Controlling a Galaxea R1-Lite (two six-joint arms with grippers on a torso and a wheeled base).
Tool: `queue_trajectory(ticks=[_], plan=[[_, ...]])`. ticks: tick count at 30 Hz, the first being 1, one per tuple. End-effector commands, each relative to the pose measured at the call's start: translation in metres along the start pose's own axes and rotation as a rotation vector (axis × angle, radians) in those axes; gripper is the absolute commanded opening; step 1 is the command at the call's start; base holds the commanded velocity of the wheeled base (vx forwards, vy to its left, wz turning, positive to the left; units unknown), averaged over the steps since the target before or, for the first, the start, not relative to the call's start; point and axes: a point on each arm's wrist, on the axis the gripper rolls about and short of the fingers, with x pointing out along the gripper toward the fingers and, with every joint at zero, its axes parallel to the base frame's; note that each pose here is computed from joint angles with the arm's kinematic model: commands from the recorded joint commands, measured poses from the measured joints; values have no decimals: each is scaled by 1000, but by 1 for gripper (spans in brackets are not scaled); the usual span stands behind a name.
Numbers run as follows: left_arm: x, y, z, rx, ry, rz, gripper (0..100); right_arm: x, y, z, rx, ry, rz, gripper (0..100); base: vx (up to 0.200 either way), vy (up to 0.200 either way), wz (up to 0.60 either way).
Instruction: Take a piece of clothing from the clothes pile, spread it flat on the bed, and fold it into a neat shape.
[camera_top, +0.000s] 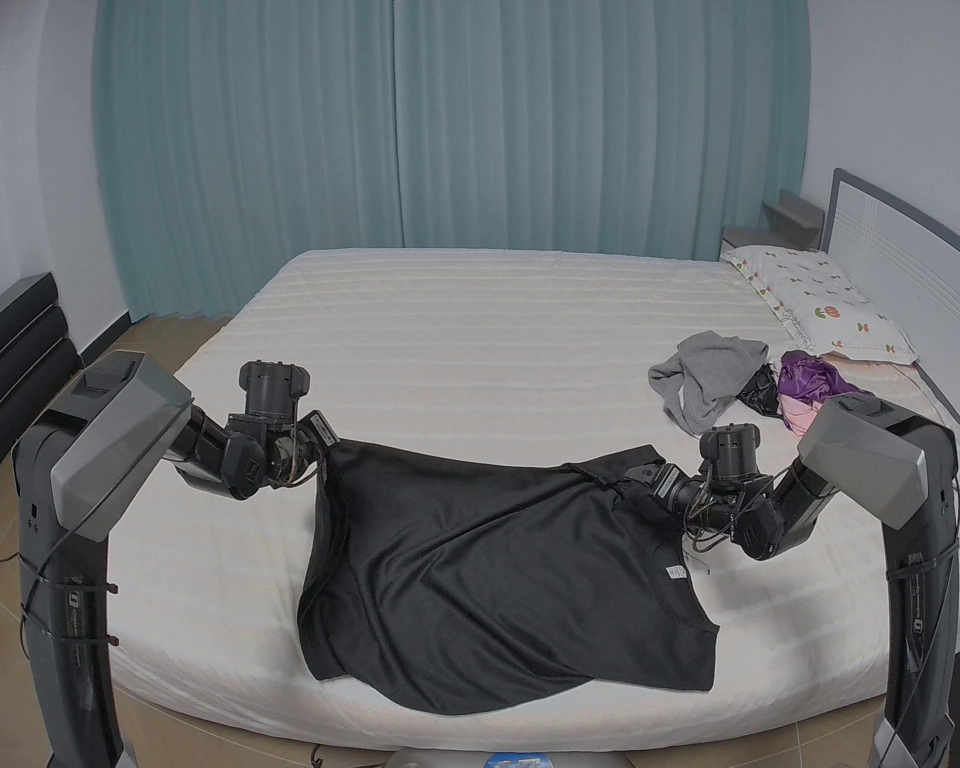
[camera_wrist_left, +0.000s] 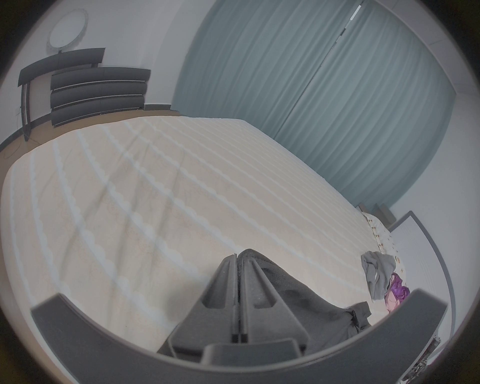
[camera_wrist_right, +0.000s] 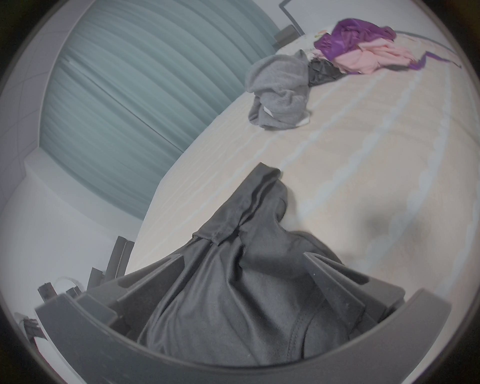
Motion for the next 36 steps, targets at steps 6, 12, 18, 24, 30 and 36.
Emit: queue_trajectory(ticks=[6, 12, 18, 24, 30, 36], plan=[[-8, 4, 15, -28, -26, 2, 0, 12, -6, 18, -55, -41, -9, 100, 0, 0, 0], [-6, 5, 13, -28, -20, 4, 0, 34, -12, 19, -98, -45, -30, 100, 0, 0, 0], [-4, 9, 13, -31, -17, 13, 0, 45, -8, 24, -121, -46, -25, 100, 0, 0, 0], [-2, 11, 13, -54, -16, 19, 0, 50, -6, 25, -134, -26, -28, 0, 0, 0, 0], [1, 15, 16, -62, -24, 25, 0, 50, 3, 33, -135, -54, -18, 0, 0, 0, 0], [8, 15, 18, -67, -38, 19, 0, 53, 13, 61, -126, -185, -14, 0, 0, 0, 0]])
